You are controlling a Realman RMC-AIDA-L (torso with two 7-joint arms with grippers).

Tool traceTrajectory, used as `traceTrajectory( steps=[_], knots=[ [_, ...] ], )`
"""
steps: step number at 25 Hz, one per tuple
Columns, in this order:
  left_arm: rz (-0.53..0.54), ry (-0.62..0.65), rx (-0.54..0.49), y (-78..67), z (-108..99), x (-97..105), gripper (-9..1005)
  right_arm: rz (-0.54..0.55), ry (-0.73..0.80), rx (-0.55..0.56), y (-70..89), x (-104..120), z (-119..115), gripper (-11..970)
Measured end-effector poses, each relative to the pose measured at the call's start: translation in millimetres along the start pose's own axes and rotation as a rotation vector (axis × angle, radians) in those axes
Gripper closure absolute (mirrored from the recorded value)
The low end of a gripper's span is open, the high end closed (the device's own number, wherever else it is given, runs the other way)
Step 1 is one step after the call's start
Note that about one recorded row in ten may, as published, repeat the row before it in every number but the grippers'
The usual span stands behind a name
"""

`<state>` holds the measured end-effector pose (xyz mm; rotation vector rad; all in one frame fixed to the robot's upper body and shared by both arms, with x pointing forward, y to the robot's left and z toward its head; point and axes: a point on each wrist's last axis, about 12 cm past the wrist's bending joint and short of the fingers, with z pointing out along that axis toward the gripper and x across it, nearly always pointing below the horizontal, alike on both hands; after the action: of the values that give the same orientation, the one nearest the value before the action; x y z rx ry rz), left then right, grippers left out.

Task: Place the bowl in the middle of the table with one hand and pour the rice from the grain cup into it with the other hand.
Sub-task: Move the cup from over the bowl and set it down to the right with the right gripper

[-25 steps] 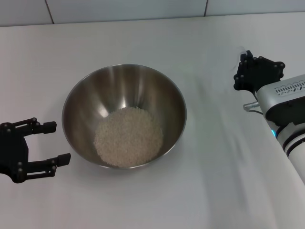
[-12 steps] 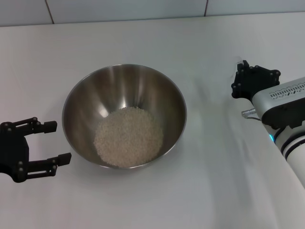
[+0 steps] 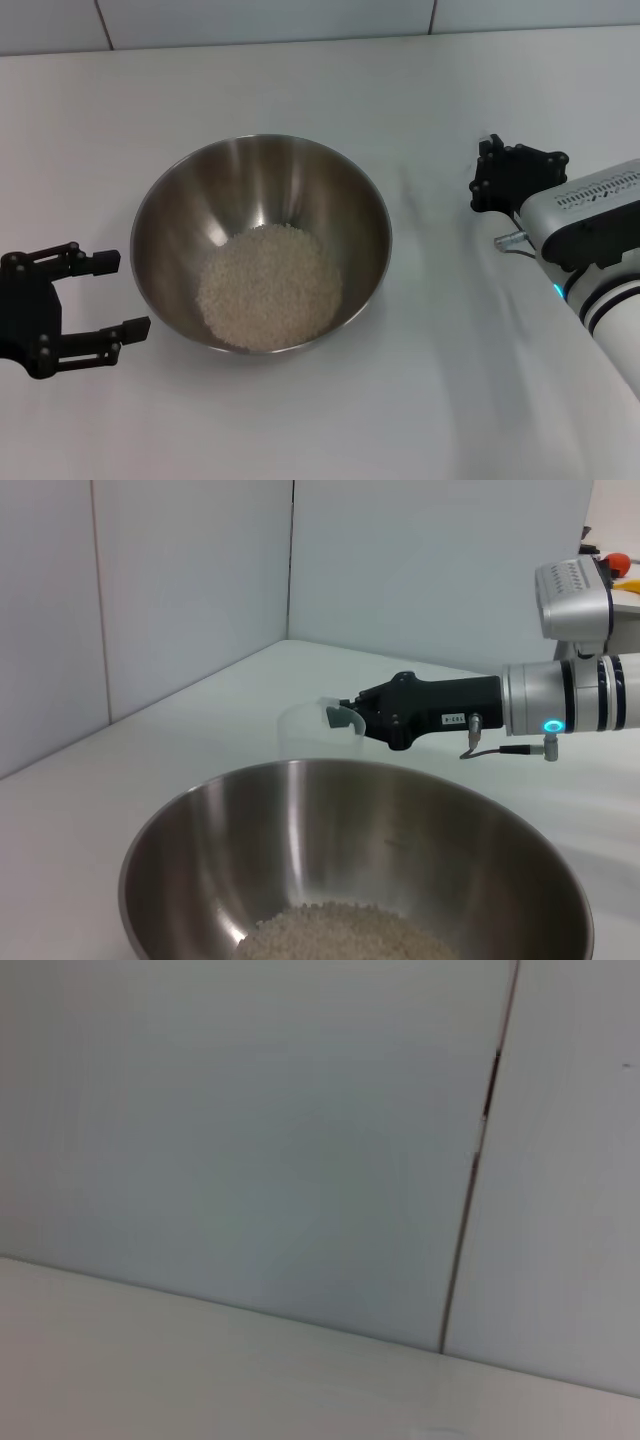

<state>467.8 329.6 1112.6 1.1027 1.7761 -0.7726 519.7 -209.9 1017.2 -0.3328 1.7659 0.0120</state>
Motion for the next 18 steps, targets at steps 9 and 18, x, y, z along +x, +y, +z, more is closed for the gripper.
traceTrajectory(
  steps=[9,18],
  knots=[
    [0.001,0.0,0.0,0.2,0.2,-0.3,184,0.009,-0.004,-0.014,1.0,1.1,1.7,928],
    [0.004,-0.001,0.004,0.7,0.5,-1.3,184,-0.036,-0.006,-0.061,9.0,2.2,-0.2,927]
  ],
)
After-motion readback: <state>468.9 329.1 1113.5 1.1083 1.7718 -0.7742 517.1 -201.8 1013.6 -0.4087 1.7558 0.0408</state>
